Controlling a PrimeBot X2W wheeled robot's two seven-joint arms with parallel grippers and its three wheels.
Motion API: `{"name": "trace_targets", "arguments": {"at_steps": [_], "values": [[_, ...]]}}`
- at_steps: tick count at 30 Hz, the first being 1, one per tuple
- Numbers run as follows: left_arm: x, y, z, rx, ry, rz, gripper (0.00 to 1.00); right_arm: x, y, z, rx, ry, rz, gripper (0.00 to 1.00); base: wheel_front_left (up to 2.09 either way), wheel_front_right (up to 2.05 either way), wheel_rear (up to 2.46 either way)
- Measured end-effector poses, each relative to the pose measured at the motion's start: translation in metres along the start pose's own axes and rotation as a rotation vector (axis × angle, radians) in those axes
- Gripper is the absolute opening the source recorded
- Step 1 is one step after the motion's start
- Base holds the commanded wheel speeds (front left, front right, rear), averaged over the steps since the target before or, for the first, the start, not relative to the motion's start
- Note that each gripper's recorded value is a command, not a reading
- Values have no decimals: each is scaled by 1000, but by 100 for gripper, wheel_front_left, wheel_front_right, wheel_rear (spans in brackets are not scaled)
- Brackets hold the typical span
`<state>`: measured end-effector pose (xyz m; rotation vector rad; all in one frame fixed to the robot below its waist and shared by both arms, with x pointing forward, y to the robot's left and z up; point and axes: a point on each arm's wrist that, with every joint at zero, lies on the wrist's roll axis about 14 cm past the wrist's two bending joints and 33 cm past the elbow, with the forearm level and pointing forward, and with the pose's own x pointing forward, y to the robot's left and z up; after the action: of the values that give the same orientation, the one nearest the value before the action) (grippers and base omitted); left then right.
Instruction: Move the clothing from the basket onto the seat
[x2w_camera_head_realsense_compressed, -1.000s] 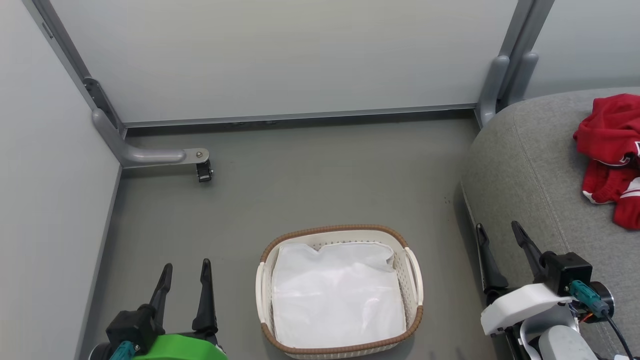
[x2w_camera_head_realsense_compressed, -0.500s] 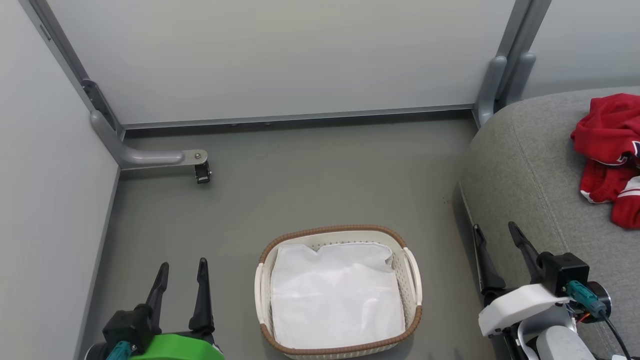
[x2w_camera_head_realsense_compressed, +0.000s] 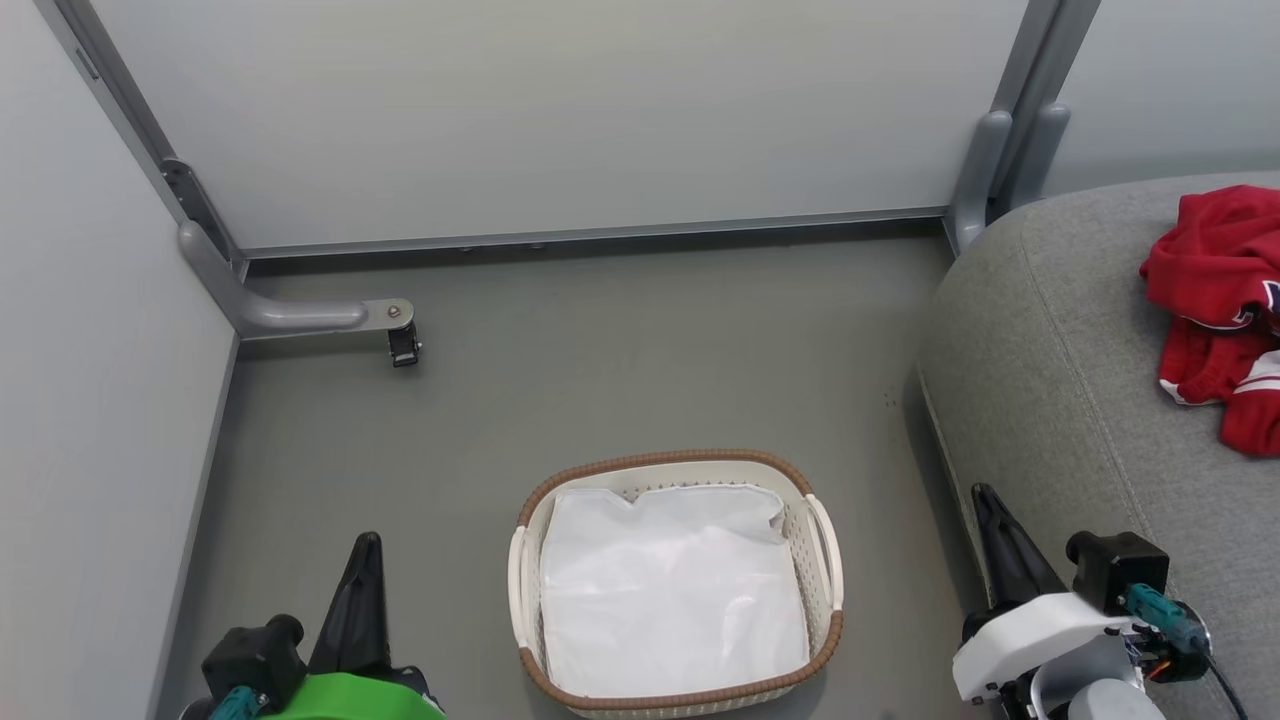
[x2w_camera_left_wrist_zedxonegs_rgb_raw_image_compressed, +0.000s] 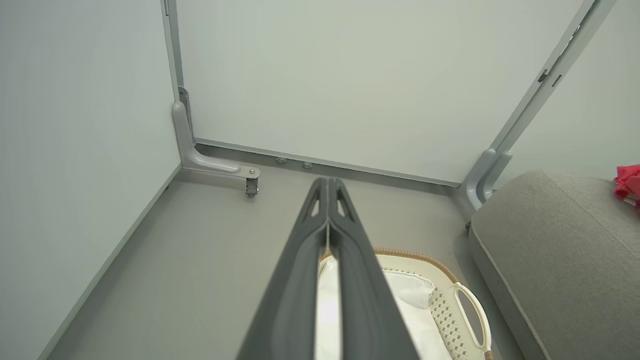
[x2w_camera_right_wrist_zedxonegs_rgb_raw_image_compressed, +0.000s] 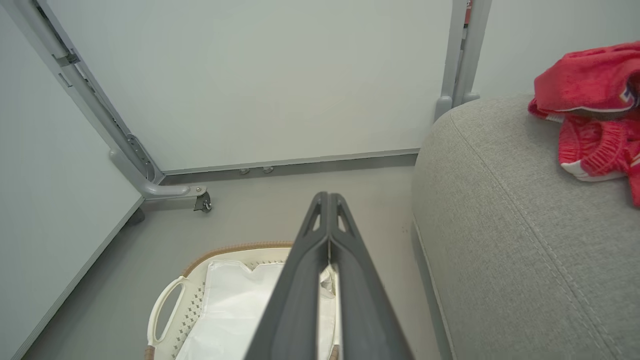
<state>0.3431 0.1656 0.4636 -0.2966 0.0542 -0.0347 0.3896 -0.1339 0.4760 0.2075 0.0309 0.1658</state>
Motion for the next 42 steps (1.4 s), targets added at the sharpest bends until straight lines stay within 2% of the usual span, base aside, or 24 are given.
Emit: {"name": "trace_targets", "arguments": {"at_steps": [21, 42], "values": [[4, 17, 0, -342, 24, 87, 0, -2, -22, 4, 360, 2, -107, 0, 0, 0, 0], [14, 25, 9, -607, 10, 110, 0, -5, -35, 9, 649, -14, -155, 0, 0, 0, 0]]}}
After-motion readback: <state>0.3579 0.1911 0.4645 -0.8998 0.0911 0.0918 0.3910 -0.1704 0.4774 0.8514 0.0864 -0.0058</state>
